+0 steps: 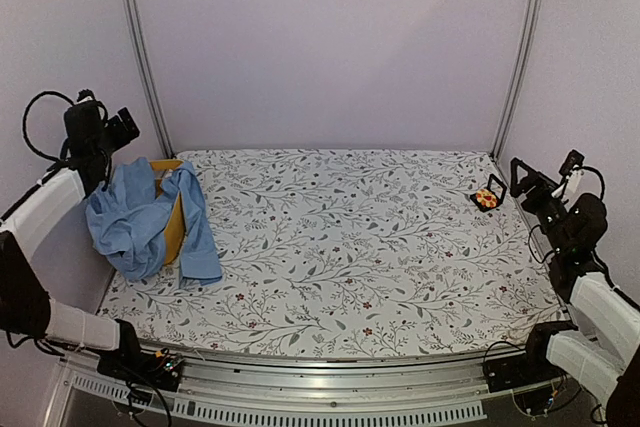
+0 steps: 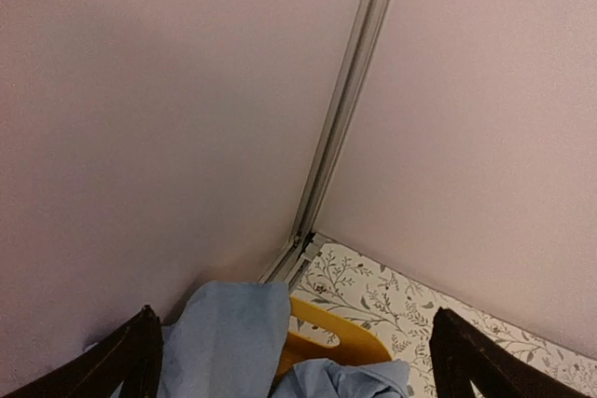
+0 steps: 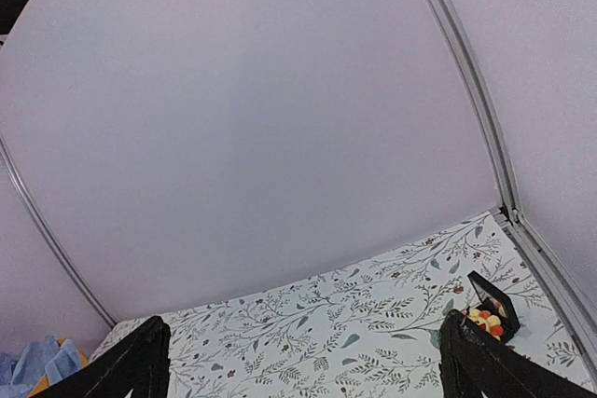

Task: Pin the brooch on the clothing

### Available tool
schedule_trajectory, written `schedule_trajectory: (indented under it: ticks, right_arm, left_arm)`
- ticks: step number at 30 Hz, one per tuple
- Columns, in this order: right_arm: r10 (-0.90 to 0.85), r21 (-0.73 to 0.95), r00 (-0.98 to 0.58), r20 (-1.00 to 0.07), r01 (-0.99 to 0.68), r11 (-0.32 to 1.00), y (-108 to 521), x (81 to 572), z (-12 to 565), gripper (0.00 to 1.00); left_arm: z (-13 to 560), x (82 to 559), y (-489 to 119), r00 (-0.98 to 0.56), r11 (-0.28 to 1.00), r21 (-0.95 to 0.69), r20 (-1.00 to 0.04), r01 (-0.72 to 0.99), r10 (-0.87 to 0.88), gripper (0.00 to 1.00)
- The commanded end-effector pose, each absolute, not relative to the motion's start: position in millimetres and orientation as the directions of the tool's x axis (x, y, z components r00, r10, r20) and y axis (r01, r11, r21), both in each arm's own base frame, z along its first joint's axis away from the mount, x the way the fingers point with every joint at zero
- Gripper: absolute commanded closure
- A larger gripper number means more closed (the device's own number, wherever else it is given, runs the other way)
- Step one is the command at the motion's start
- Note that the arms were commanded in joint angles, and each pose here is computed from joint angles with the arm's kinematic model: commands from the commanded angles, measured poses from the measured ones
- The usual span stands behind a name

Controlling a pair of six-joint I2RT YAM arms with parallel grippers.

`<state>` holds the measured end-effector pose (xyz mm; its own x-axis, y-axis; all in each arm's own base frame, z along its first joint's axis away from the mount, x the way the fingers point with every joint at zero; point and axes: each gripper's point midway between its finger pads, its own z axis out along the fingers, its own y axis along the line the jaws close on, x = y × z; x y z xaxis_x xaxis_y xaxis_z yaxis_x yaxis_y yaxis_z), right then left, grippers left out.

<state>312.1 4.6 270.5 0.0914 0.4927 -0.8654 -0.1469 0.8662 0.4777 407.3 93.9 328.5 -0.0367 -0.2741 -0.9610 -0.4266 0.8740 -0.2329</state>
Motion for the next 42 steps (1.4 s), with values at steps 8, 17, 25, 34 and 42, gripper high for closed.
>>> schedule_trajectory:
  ticks: [8, 17, 25, 34, 42]
  right_arm:
    - [0.414, 0.458, -0.198, -0.888, -0.304, 0.836, 56.1, 344.0, 247.5, 0.01]
    - [0.395, 0.439, -0.193, -0.898, -0.323, 0.838, 62.4, 341.7, 249.8, 0.01]
    - [0.378, 0.408, -0.153, -0.913, -0.358, 0.840, 64.9, 337.0, 270.8, 0.01]
    - [0.384, 0.405, -0.139, -0.913, -0.420, 0.812, 74.4, 331.3, 291.9, 0.01]
    - [0.338, 0.362, -0.148, -0.929, -0.542, 0.758, 103.2, 317.6, 304.8, 0.01]
  left_arm:
    - [106.1, 414.8, 103.1, -0.604, 0.865, -0.156, -0.657, -0.476, -0.451, 0.00]
    - [75.7, 420.5, 97.2, -0.655, 0.868, -0.152, -0.598, -0.473, -0.462, 0.98]
    - [325.4, 431.5, 56.2, -0.300, 0.943, 0.004, -0.949, -0.332, -0.102, 1.00]
    - [490.6, 384.9, -197.7, 0.075, 0.883, 0.227, -0.974, 0.411, 0.216, 1.00]
    - [465.9, 258.3, -409.1, 0.369, 0.325, 0.443, -0.891, 0.836, 0.265, 1.00]
